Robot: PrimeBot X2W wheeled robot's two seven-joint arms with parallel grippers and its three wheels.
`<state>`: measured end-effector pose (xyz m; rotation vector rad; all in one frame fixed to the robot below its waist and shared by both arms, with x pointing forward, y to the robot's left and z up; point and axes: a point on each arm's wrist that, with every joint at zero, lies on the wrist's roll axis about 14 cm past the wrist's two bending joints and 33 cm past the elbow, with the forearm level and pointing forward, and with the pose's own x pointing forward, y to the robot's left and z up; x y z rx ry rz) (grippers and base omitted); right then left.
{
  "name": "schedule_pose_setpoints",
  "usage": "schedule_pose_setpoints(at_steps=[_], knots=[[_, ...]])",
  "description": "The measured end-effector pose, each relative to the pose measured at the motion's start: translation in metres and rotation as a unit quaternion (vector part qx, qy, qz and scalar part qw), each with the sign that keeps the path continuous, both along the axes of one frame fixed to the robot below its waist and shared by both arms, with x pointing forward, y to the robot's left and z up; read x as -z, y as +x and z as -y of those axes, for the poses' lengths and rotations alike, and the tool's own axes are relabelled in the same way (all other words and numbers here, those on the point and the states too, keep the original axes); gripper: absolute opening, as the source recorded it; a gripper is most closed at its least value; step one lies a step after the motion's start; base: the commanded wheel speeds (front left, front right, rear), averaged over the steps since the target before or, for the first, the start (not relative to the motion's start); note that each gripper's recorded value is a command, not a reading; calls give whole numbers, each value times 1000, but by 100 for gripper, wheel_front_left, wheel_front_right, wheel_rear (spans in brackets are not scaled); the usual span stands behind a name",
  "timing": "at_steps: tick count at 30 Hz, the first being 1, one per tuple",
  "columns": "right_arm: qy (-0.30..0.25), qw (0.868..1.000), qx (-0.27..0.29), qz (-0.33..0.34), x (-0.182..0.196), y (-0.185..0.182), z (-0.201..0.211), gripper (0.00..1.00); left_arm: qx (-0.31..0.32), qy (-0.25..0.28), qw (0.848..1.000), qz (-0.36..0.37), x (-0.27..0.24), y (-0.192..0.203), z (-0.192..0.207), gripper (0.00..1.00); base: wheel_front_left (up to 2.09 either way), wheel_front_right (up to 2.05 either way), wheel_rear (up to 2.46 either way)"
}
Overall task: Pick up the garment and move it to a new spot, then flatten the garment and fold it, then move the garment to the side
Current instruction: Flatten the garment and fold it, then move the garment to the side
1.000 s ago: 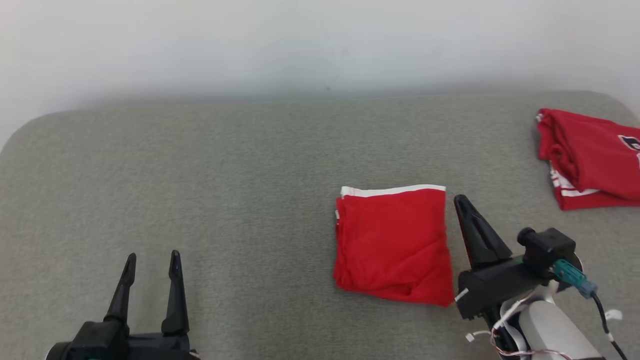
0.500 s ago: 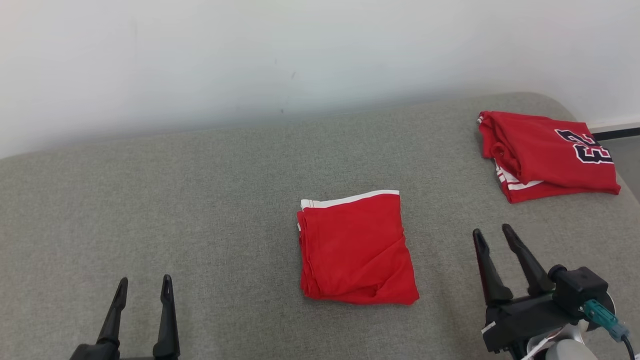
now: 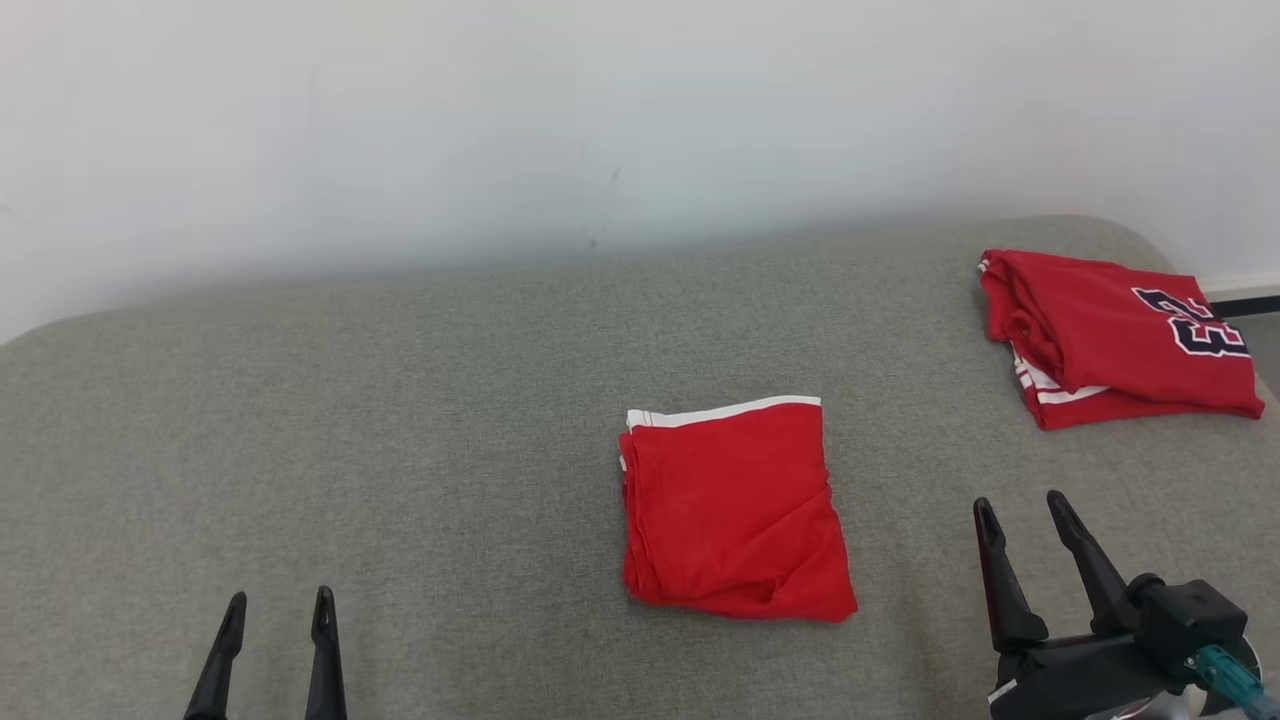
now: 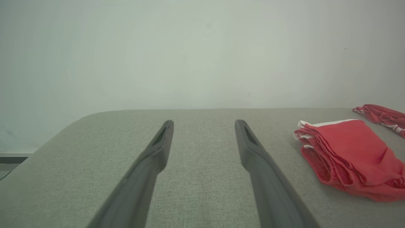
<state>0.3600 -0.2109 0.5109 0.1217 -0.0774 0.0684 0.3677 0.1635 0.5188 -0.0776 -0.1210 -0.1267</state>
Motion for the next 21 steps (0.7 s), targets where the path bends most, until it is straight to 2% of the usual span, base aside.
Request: schedule_pose_setpoints(at_steps=[10, 21], knots=[[1, 1000, -14, 1, -1, 3, -11, 100, -27, -10, 1000, -1, 1, -10, -20, 100, 0, 0, 0], [1, 1000, -27, 1, -1, 5, -20, 100, -29, -13, 999, -1, 0, -15, -24, 100, 0, 0, 0]])
